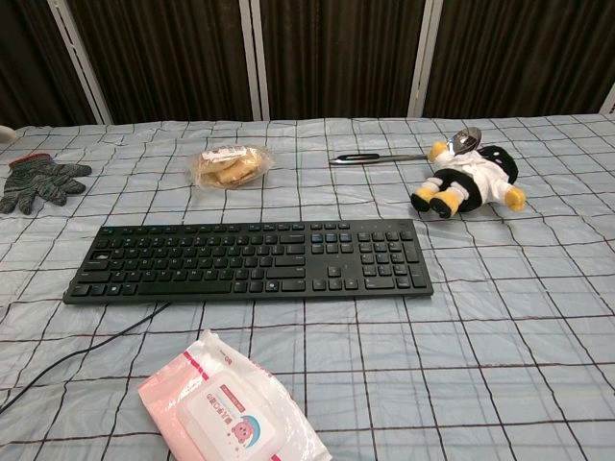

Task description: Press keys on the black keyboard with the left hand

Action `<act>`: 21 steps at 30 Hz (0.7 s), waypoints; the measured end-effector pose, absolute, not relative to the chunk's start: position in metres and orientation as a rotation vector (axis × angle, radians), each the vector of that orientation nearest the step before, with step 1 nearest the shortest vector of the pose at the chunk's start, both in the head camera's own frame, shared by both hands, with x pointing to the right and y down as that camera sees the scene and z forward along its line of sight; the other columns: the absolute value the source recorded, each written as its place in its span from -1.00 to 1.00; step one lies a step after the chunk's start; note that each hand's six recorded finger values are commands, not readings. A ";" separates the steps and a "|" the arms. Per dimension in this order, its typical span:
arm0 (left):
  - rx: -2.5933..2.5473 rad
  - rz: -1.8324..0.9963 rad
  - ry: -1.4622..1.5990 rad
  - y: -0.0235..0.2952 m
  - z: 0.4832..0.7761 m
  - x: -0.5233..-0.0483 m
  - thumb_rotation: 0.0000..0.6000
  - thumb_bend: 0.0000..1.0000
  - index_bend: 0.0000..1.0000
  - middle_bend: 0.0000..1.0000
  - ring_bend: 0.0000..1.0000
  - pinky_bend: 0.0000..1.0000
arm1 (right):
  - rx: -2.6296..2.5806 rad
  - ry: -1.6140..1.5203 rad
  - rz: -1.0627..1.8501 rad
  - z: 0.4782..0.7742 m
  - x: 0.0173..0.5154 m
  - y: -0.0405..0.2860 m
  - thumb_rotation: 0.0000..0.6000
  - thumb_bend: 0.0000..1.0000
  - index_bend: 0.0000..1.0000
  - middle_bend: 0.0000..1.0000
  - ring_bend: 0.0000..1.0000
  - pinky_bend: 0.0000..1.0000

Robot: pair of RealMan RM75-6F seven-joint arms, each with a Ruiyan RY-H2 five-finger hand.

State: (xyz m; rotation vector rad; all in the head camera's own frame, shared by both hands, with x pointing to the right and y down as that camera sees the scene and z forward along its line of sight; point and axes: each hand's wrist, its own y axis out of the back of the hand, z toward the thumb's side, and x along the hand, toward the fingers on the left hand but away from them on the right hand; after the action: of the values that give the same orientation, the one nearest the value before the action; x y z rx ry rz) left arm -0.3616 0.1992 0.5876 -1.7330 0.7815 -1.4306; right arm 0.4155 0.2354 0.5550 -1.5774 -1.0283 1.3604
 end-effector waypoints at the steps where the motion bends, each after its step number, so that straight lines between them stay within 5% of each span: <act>1: -1.744 -1.436 0.767 0.197 0.590 -0.357 1.00 0.69 -1.00 0.68 0.46 0.10 | -1.579 -1.029 1.361 0.555 0.416 0.235 1.00 -0.91 -0.74 -1.00 -1.00 -1.00; 21: -1.790 -1.617 0.384 0.150 0.640 -0.262 1.00 0.85 -1.00 0.72 0.49 0.14 | -1.605 -1.053 1.349 0.554 0.416 0.234 1.00 -0.91 -0.75 -1.00 -1.00 -1.00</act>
State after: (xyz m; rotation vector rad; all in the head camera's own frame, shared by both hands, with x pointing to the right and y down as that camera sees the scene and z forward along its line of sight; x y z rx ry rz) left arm -0.2618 0.1502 0.6398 -1.7896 0.3842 -1.6167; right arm 0.4160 0.2337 0.5537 -1.6047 -1.0528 1.3494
